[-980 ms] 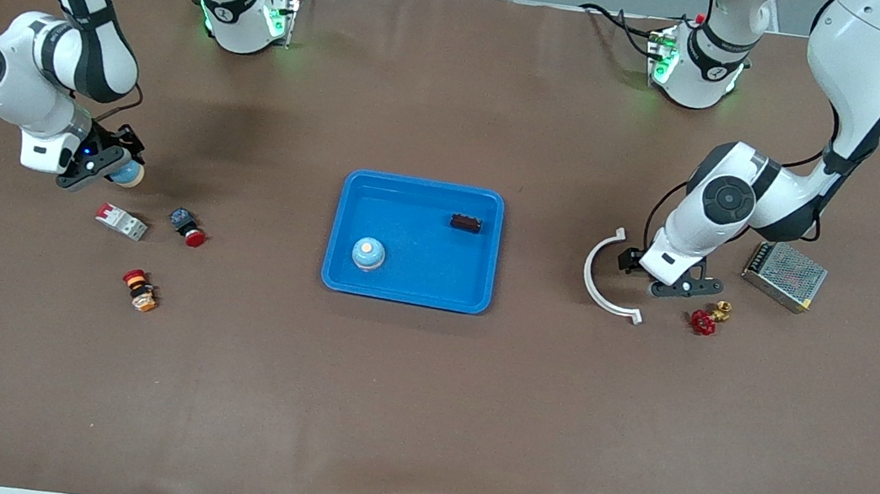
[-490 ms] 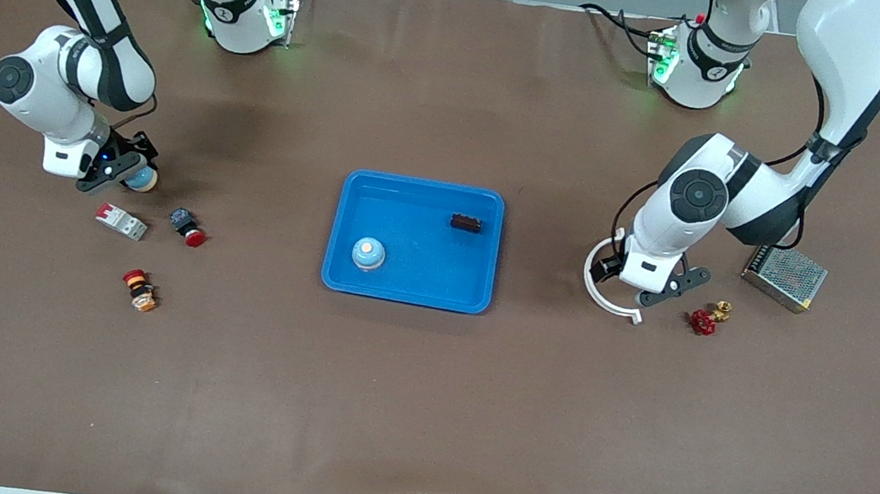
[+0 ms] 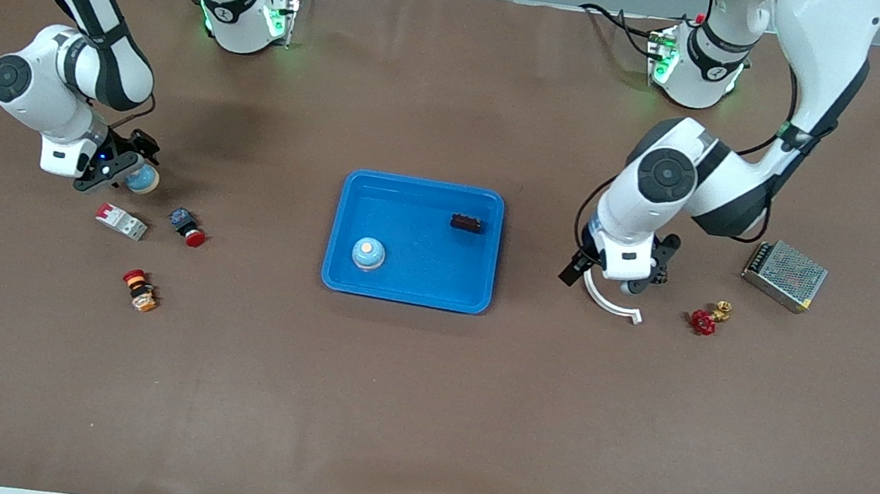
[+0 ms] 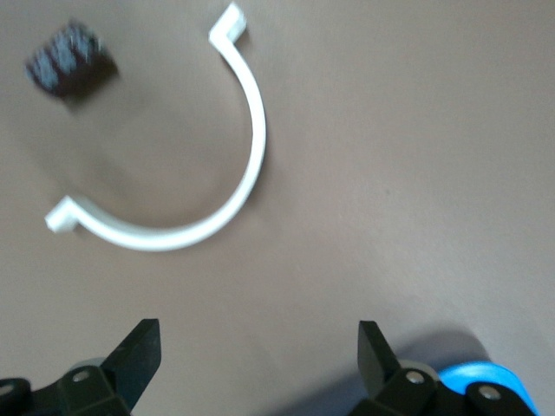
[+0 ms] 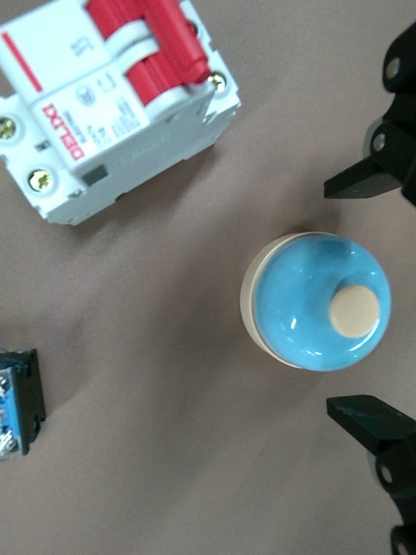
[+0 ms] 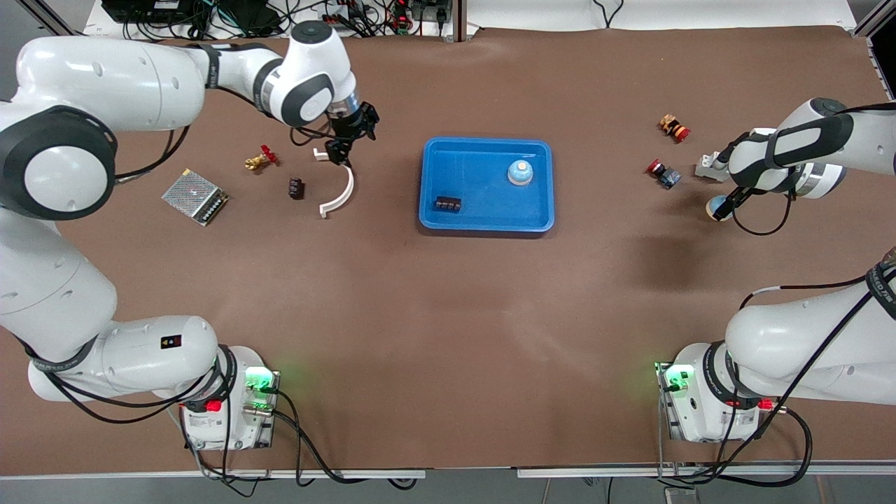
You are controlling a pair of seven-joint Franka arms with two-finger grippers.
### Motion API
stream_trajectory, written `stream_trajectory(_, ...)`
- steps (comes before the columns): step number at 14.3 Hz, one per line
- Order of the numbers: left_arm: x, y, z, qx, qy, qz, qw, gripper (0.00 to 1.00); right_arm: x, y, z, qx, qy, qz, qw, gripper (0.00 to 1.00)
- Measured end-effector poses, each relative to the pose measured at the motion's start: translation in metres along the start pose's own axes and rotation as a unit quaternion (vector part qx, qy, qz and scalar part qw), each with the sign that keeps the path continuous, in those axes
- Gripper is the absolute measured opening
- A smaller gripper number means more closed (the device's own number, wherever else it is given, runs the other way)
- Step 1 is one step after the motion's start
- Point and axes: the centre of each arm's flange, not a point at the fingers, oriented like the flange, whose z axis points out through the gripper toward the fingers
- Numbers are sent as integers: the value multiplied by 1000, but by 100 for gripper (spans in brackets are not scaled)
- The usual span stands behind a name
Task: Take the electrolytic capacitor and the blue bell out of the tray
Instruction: 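Open both grippers and move the left gripper back over the tray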
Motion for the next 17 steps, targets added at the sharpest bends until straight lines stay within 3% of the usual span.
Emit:
stream_trajectory(3,-26,8,9,4,-12,-67,998,100,2,4,-29,18,-13,2,1000,100)
stream_trajectory(7,-60,14,24,16,-26,-129,991,100,17,9,-118,26,-25,38,999,100)
stream_trajectory(12,-112,11,52,44,-38,-160,985,100,97,-32,-261,22,-53,115,992,100)
stream_trajectory(17,-146,36,64,65,-40,-185,980,100,176,-110,-322,12,-32,203,979,100)
